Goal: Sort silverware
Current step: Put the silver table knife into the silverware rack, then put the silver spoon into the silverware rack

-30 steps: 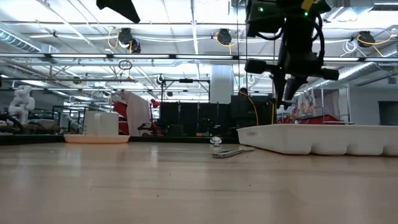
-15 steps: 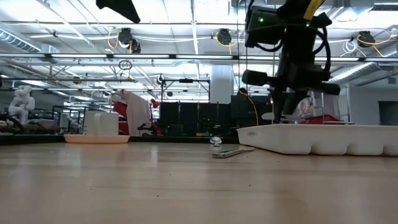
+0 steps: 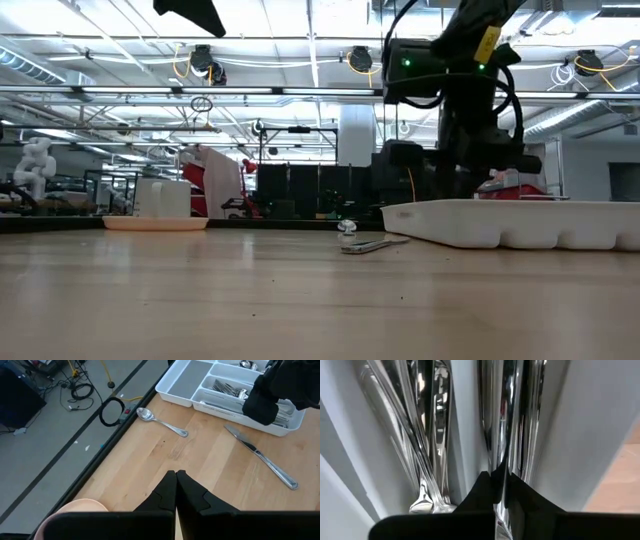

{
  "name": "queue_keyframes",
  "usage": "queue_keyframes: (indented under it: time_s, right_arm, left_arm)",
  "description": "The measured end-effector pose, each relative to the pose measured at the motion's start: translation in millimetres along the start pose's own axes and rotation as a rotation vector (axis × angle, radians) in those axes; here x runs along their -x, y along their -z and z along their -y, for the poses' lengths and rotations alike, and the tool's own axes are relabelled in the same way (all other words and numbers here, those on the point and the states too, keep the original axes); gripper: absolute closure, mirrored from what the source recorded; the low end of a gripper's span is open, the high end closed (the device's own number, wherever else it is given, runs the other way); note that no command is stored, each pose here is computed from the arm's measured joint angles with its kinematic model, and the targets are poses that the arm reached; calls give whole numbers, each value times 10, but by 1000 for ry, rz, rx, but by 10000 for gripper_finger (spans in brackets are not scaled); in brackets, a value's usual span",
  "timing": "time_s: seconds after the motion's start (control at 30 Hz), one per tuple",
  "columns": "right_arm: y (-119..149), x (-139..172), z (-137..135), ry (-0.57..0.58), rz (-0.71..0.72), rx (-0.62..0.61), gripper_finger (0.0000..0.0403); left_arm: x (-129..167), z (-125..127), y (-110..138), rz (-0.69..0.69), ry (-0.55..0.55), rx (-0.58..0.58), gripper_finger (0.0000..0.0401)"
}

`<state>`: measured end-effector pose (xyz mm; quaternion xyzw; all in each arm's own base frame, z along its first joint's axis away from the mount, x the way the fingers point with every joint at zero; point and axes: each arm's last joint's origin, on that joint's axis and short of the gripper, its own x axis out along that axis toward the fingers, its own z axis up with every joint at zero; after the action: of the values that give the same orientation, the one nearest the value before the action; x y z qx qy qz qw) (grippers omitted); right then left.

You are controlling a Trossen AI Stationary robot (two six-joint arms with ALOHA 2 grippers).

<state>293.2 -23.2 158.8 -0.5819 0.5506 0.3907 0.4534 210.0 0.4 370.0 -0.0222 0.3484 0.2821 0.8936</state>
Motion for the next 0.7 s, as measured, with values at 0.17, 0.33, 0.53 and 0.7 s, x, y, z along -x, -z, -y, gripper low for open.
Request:
queue_keyframes:
  time_s: [0.17, 0.33, 0.53, 0.7]
  right_arm:
    - [28, -39, -6, -23, 3, -24, 403]
    - [30, -50, 1, -22, -1, -127, 381]
    - [30, -51, 1, -22, -1, -156, 332]
    - [31, -50, 4, -19, -1, -158, 313]
  left_arm:
    - [0, 0, -1, 1, -1, 0, 396]
    - [0, 0, -1, 2, -3, 0, 396]
    - [0, 0, -1, 2, -3, 0, 396]
    - [0, -1, -1, 2, -3, 1, 396]
